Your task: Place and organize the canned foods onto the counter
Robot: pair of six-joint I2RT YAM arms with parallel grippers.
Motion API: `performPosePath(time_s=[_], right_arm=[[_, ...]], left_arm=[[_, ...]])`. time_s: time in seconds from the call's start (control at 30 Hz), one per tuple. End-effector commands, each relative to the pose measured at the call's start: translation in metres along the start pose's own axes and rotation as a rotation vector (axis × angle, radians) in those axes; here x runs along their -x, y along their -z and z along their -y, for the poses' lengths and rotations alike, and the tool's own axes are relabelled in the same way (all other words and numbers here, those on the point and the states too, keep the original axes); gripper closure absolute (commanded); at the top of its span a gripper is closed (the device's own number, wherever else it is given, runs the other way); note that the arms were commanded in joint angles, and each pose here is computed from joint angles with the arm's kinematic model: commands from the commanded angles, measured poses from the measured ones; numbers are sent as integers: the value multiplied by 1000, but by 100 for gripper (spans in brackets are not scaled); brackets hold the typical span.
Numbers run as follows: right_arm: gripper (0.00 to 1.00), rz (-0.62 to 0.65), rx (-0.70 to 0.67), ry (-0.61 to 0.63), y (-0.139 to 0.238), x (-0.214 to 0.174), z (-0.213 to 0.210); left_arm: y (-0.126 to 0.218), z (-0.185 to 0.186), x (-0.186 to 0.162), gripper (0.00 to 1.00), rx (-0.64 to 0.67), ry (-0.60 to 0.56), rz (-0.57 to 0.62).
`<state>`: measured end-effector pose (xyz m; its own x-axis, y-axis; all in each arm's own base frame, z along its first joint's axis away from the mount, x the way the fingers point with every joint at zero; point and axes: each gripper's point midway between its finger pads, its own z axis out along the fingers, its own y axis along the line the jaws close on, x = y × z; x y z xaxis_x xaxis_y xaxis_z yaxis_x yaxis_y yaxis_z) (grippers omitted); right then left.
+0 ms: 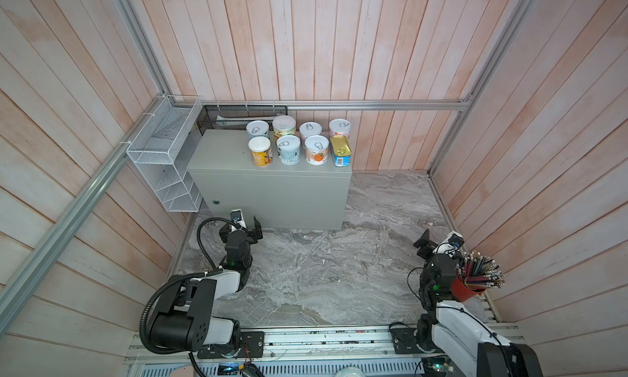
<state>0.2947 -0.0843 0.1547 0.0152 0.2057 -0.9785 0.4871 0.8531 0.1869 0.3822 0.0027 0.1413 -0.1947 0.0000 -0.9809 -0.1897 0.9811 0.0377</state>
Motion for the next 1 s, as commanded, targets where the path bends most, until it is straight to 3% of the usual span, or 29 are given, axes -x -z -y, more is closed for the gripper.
performPosePath(time_s=[0.0, 0.17, 0.33, 0.43, 0.5, 0.73, 0.87, 0.97], right_arm=[[2, 21, -2, -12, -17, 8, -6], [2, -26, -46, 6, -42, -10, -5], [2, -77, 6, 15, -55, -18, -15], [2, -58, 55, 25, -50, -17, -21], [2, -54, 81, 34, -48, -17, -25], [2, -67, 231, 187, -47, -30, -68], [2, -3, 213, 162, -44, -30, -62], [2, -37, 213, 176, -46, -35, -63]], left_arm=[[-3, 1, 2, 0, -14, -9, 1], [-3, 1, 4, 0, -20, -21, 16], [-6, 0, 5, 0, -25, -26, 18], [-10, 2, 2, 0, -35, -54, 23], [-9, -3, 3, 0, -10, -47, 87], [-14, -3, -3, 0, -62, -22, 37], [-18, -3, -4, 0, -75, -16, 19], [-18, -3, -5, 0, -76, -15, 16]])
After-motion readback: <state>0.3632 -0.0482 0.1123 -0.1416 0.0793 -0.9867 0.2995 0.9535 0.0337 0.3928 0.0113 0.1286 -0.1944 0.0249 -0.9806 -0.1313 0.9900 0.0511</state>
